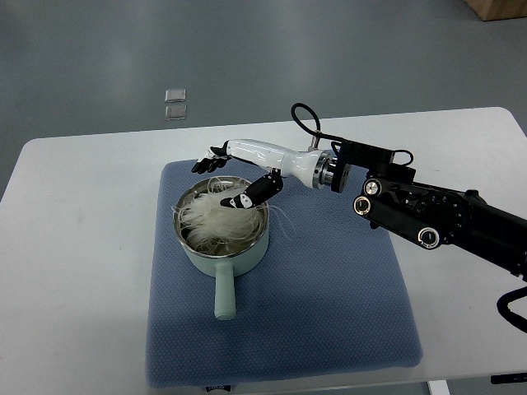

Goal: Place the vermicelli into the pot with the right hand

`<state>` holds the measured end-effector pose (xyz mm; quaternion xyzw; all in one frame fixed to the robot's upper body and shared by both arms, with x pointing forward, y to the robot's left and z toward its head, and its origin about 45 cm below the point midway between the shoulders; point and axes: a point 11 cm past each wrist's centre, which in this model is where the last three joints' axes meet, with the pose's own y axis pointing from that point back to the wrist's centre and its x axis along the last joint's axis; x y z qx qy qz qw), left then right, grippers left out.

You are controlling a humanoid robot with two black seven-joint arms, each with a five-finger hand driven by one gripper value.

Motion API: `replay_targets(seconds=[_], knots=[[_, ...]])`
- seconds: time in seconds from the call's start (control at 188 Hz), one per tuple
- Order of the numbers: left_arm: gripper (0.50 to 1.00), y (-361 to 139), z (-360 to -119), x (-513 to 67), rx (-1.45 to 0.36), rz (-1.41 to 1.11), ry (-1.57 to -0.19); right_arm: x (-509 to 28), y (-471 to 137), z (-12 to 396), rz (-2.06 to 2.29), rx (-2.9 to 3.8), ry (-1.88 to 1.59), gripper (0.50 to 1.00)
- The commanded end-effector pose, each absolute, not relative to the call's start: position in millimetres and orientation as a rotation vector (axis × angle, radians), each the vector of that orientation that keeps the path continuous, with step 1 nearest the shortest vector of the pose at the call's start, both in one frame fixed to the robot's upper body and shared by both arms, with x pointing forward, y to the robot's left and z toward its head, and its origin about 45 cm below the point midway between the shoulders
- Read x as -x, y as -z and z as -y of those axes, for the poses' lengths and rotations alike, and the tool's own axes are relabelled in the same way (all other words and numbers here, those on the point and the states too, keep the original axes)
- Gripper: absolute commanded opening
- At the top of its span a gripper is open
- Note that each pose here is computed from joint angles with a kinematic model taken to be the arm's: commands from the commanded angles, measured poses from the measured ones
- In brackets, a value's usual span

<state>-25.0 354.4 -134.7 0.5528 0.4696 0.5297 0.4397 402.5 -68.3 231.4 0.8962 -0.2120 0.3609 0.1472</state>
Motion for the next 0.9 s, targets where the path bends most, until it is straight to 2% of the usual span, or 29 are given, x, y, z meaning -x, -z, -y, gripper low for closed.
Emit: replay_targets(seconds=[0.0, 0.308, 0.664, 0.893], knots=[[1.000, 134.7, -354.4, 25.0, -1.373, -1.166, -1.316, -401.8, -230.0, 69.5, 0.611, -2.580, -1.035, 0.758], [1.000, 134.7, -354.4, 25.0, -1.373, -1.166, -1.316, -405.0, -241.1, 72.3, 0.637, -2.599, -1.045, 0.856], [1.000, 134.7, -354.4, 25.0, -1.373, -1.166, -1.316, -427.9, -287.8, 93.2, 0.845, -2.651, -1.058, 0.866], [1.000, 134.7, -354.4, 24.9, -1.372, -1.167, -1.317, -449.2, -316.3, 120.0, 1.206, -2.807, -0.803, 0.883]])
